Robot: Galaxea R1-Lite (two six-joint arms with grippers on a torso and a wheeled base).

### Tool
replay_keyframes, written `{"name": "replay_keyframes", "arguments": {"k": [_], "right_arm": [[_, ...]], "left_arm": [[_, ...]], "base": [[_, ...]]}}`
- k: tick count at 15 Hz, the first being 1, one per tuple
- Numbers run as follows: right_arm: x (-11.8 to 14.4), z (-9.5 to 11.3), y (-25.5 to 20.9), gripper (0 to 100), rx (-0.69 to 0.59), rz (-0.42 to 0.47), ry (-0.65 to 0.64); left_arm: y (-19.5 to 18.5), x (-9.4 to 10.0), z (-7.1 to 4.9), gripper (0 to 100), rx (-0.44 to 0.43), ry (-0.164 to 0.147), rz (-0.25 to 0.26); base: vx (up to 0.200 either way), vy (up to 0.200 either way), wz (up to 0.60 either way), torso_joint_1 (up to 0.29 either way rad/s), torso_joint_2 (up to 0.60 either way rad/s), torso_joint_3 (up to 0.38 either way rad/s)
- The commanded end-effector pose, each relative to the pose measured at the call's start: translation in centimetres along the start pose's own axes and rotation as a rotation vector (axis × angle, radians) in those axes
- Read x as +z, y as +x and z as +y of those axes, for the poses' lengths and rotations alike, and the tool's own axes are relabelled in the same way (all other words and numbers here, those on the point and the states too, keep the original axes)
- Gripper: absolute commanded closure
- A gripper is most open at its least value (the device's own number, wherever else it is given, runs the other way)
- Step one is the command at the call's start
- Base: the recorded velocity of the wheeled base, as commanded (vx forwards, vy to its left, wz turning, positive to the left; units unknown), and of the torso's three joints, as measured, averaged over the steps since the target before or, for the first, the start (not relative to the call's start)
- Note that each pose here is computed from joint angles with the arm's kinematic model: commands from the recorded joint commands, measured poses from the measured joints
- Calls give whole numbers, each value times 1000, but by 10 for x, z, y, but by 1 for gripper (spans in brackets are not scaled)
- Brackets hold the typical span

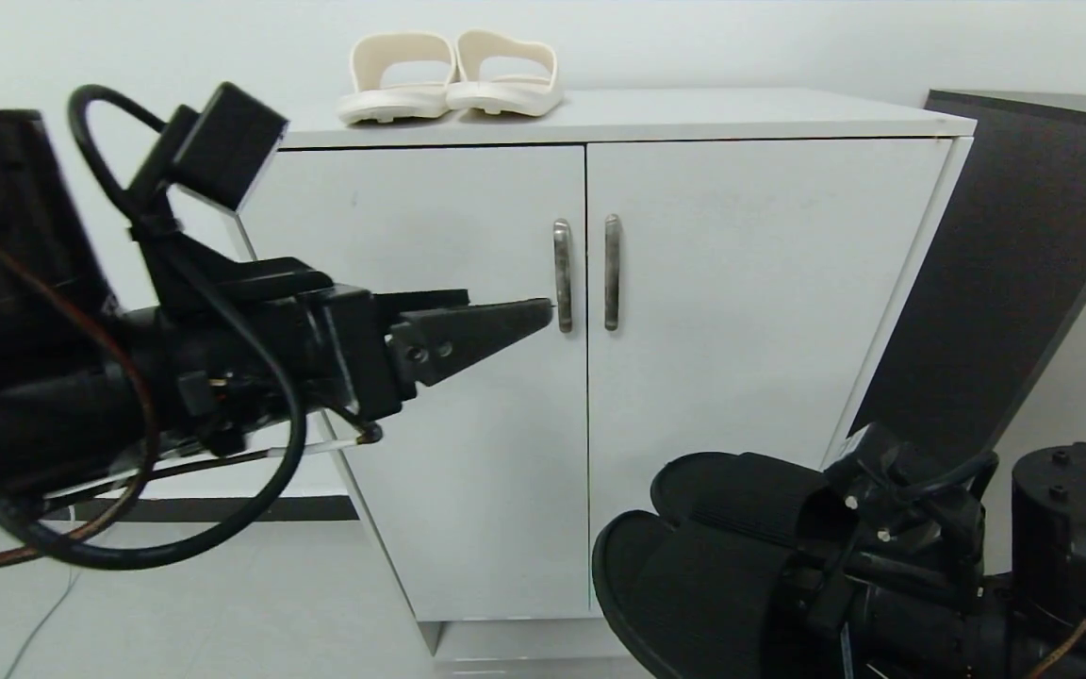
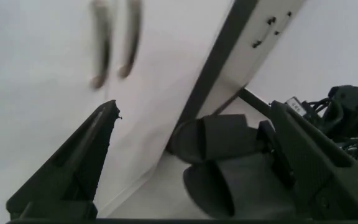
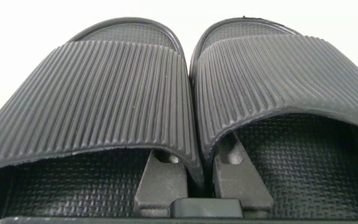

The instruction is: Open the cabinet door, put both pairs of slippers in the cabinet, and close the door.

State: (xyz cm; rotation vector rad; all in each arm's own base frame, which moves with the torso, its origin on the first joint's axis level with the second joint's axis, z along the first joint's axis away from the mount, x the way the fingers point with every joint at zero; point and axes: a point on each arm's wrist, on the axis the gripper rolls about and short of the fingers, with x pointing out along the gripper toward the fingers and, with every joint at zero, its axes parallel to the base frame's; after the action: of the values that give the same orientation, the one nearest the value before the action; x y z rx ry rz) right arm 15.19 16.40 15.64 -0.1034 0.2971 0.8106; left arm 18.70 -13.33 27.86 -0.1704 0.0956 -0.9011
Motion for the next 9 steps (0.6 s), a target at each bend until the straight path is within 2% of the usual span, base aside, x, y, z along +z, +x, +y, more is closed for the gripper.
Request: {"name": "replay_keyframes", "arguments": {"k": [1, 3, 4, 5, 7, 9], "right_arm": [[0, 0, 0, 100, 0, -1, 0], [0, 0, 0, 100, -2, -1, 2], [-1, -2, 1, 100, -8, 3, 4], [0, -2, 1, 100, -7, 3, 5], [-1, -5, 1, 100, 5, 5, 9], [-1, -7, 0, 100, 17, 5, 14]], "left_arm": [[40, -5, 2, 0, -35, -12, 46], [59, -3, 6, 0, -51, -13, 48], [72, -1, 8, 0, -98, -17, 52], [79, 0, 11, 0, -152, -43, 60], [88, 5, 15, 0, -238, -125, 72], [99, 3, 18, 0, -267, -147, 85]], "base": [[0, 0, 0, 0, 0, 0], [0, 0, 0, 0, 0, 0], [0, 0, 0, 0, 0, 0], [0, 0, 0, 0, 0, 0], [0, 0, 0, 0, 0, 0], [0, 0, 0, 0, 0, 0]]}}
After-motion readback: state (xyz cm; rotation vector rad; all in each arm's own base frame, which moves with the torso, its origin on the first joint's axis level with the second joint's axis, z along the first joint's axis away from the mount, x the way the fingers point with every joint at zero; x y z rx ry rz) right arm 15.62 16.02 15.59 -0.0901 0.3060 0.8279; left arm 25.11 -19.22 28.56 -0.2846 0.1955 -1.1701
